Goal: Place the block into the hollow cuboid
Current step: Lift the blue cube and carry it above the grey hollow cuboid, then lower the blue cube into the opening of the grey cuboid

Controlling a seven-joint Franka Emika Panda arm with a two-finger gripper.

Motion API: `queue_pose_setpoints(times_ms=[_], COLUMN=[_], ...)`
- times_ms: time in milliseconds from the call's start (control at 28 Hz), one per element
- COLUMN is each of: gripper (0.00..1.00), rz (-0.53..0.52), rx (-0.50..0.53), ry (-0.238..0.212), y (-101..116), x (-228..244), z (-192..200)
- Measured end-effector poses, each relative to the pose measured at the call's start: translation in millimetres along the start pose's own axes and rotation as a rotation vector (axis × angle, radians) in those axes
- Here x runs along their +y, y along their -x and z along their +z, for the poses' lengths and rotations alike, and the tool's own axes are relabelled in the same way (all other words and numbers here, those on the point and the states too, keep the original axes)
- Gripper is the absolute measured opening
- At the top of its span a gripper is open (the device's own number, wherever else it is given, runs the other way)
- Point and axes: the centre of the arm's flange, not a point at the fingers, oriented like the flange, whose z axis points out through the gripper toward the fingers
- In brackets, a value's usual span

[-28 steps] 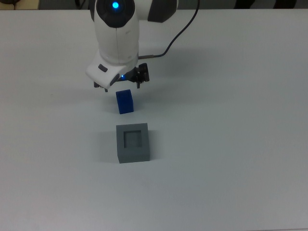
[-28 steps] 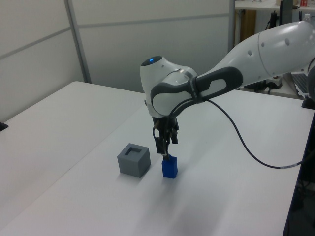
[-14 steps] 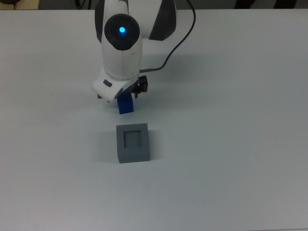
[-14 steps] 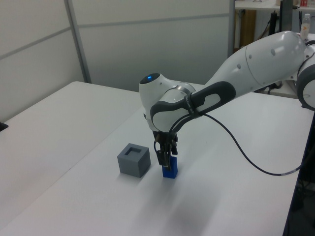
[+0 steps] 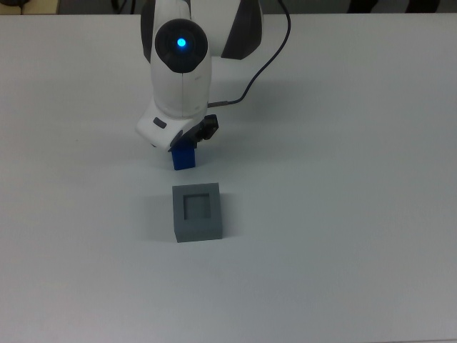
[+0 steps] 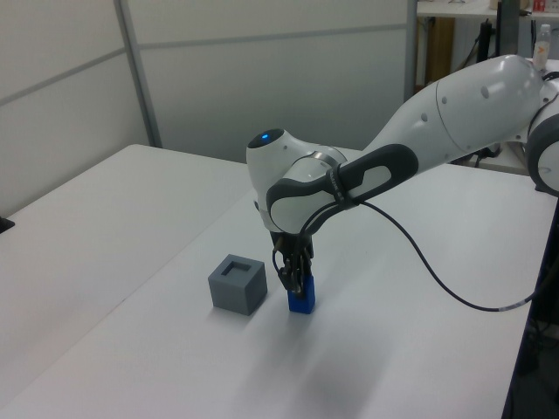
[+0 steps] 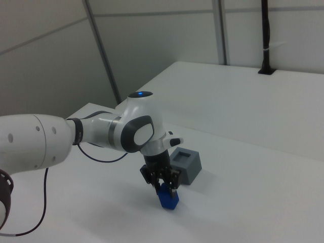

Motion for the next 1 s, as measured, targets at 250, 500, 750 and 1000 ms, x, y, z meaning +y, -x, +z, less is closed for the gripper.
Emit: queue_pose_setpoints(times_ms=[250,500,750,1000], gripper=[0.51,0.51,0.51,0.51], rz=[0.044,0.137,0.184,0.185], rx=[0.092,0.212,0.252,0.310], ry=[-0.054,-0.061,-0.059,-0.055], y=[3,1,-11,-35], x=[5,22,32,32], z=[-62,-134,-133,-113])
